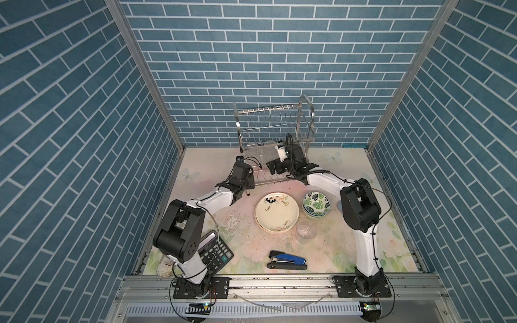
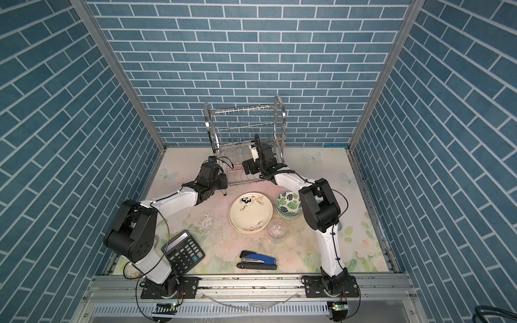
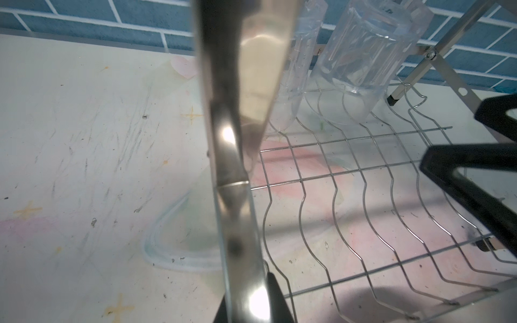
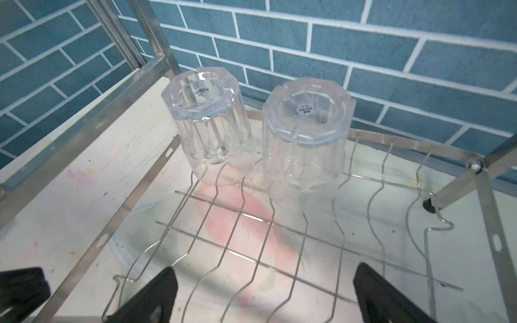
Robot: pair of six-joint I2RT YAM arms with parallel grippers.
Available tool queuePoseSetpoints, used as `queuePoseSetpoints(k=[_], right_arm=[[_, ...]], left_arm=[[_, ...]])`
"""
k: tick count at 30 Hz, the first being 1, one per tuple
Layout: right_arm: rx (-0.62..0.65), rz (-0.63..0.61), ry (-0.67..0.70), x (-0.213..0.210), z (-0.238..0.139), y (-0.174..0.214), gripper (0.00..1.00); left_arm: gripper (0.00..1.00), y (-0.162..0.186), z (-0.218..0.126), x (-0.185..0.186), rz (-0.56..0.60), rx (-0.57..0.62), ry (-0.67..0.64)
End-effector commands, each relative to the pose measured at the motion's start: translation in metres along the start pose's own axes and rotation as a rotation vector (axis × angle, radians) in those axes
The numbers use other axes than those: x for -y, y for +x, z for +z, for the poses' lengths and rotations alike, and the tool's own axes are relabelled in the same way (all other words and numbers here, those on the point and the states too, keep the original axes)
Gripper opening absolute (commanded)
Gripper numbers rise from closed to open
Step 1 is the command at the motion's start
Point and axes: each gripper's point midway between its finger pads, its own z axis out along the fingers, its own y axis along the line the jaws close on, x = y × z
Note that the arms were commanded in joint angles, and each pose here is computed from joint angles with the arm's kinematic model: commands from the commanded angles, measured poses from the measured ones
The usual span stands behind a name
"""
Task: Unload the mixed dishes from the dish rack
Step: 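Close the right gripper on the nearer clear plastic cup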
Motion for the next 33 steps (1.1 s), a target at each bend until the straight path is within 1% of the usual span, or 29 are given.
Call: queuePoseSetpoints(k=[1,6,12,23,33], right_arm=[[-0.053,0.069,0.023,0.01,0.021,0.012,0.99],[-0.025,0.1,0.048,0.017,0.035,0.007,0.99],[0.032,0.113,0.089,0.025,0.041,-0.002,0.99],[0.114,0.121,0.18,0.046,0.058,-0.014,0.99],[0.166,0.157,0.202,0.058,0.08,-0.024,0.99]], left_arm=[[0.0,0.032,-0.007,0.015,0.158,-0.109,0.077],[0.0,0.037,-0.007,0.019,0.192,-0.12,0.073],[0.0,0.044,-0.007,0.028,0.22,-0.134,0.09],[0.0,0.047,-0.011,0.034,0.234,-0.144,0.096],[0.0,0.05,-0.01,0.034,0.236,-0.154,0.102]])
